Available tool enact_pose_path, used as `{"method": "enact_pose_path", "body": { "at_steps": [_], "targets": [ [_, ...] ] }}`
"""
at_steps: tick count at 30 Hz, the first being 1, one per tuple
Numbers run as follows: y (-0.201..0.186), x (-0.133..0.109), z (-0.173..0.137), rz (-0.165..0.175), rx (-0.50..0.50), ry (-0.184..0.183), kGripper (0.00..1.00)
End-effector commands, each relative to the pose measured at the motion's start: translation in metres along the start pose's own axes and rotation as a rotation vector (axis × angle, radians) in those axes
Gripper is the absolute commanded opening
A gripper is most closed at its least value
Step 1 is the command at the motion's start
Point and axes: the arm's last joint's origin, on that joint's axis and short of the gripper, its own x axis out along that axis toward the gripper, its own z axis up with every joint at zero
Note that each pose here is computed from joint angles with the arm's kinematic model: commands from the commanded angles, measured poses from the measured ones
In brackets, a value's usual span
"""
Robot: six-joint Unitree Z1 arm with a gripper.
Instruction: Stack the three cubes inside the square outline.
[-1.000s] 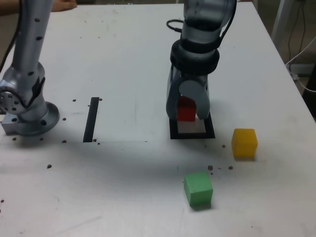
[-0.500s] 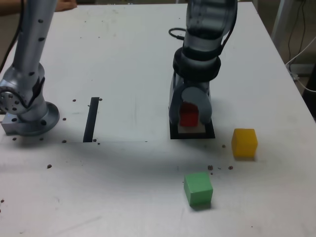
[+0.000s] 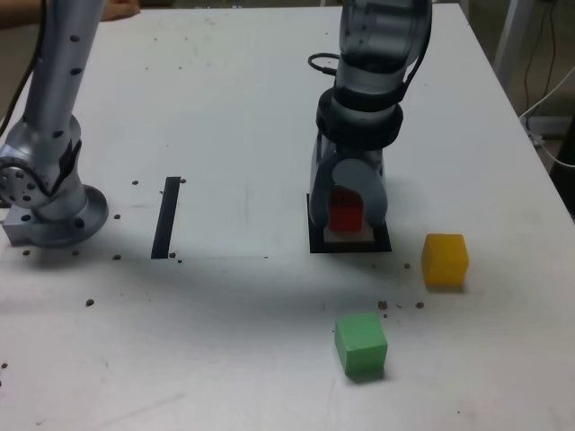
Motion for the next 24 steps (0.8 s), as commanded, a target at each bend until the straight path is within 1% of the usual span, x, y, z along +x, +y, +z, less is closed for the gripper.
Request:
{"method": "enact_pose_path", "body": {
  "at_steps": [1,2,3,4,6,14,20,22,24],
  "targets": [
    [0.001,0.0,-0.002,0.005,0.001,0.01,0.76],
    [0.001,0.0,-0.002,0.007,0.002,0.012,0.84],
    [0.001,0.0,-0.003,0.01,0.002,0.015,0.9],
    [0.001,0.0,-0.004,0.012,0.002,0.017,0.94],
    [0.001,-0.001,-0.005,0.013,0.003,0.023,0.98],
    [0.001,-0.015,-0.009,0.019,0.007,0.027,0.99],
    [-0.002,-0.044,-0.02,0.059,0.003,0.068,0.99],
    [-0.003,-0.055,-0.022,0.06,0.001,0.071,0.99],
    [-0.006,-0.064,-0.021,0.048,0.005,0.059,1.0]
  ]
}}
